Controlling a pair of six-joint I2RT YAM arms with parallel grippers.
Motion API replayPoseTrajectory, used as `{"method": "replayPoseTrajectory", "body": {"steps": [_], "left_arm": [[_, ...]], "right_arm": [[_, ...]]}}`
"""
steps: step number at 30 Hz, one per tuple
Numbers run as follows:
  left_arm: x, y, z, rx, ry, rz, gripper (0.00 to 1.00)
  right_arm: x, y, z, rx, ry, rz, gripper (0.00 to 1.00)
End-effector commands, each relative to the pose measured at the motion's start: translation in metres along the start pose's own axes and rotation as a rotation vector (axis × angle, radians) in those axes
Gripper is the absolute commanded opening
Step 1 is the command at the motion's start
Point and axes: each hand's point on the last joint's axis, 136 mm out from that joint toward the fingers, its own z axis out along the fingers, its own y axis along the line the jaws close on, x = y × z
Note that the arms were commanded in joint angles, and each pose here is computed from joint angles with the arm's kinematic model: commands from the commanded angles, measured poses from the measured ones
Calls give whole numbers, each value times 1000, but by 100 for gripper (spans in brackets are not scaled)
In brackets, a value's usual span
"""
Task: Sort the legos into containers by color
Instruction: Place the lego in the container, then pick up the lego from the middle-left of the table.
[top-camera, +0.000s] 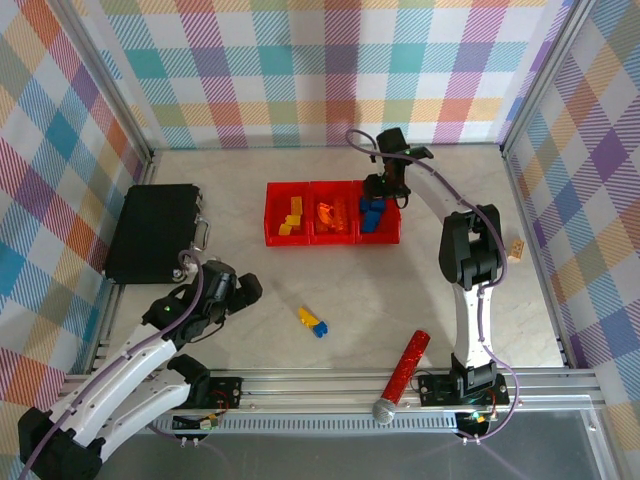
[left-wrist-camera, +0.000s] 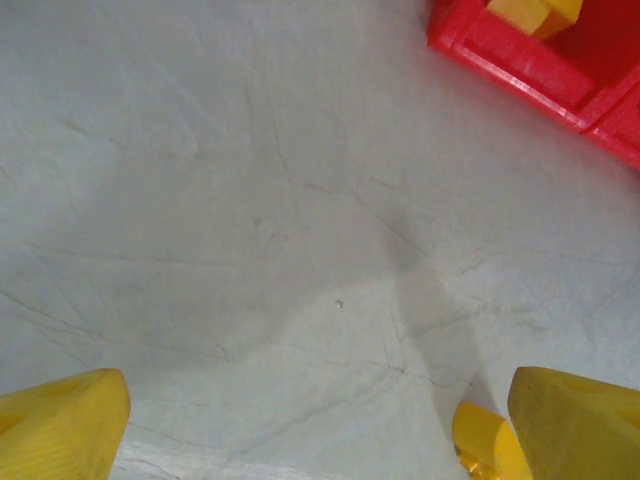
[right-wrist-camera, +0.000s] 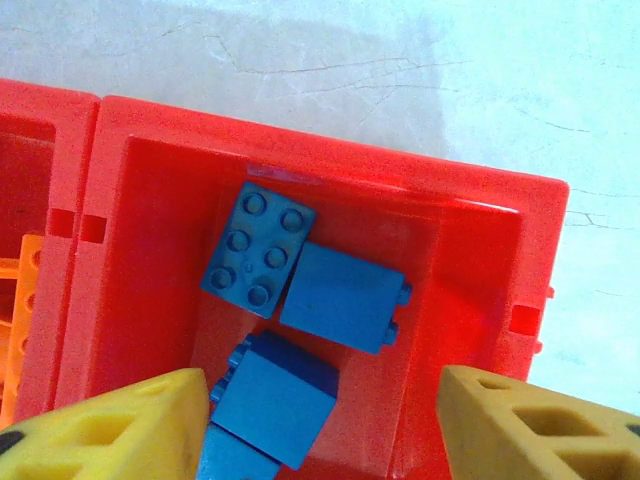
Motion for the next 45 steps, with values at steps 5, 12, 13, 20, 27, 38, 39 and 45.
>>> {"method": "replayPoseTrajectory", "body": {"steps": [5,12,13,20,27,38,39,45], "left_arm": [[42,-7,10,20,108,-144,91],[73,-31,14,12,178,-181,90],[75,-37,15,10,181,-176,90],[90,-80,33,2,207,-166,91],[113,-105,54,-2,258,-215,87],[107,-108,64,-60,202,-246,77],[110,-110,65,-60,211,-252,75],[121,-119,76,-84,257,-251,66]], "right_arm": [[-1,16,-41,-77,-45,29,64],[38,28,-84,-176,-97,103,66],[46,29,-89,-181,-100,115,68],[111,21,-126,-185,-126,189,78],[150,-27,-166,8,-231,292,99],[166,-34,-184,-63,-284,325,99],[167,-33,-183,-64,-277,313,99],[174,-37,-181,-33,-255,279,99]]}}
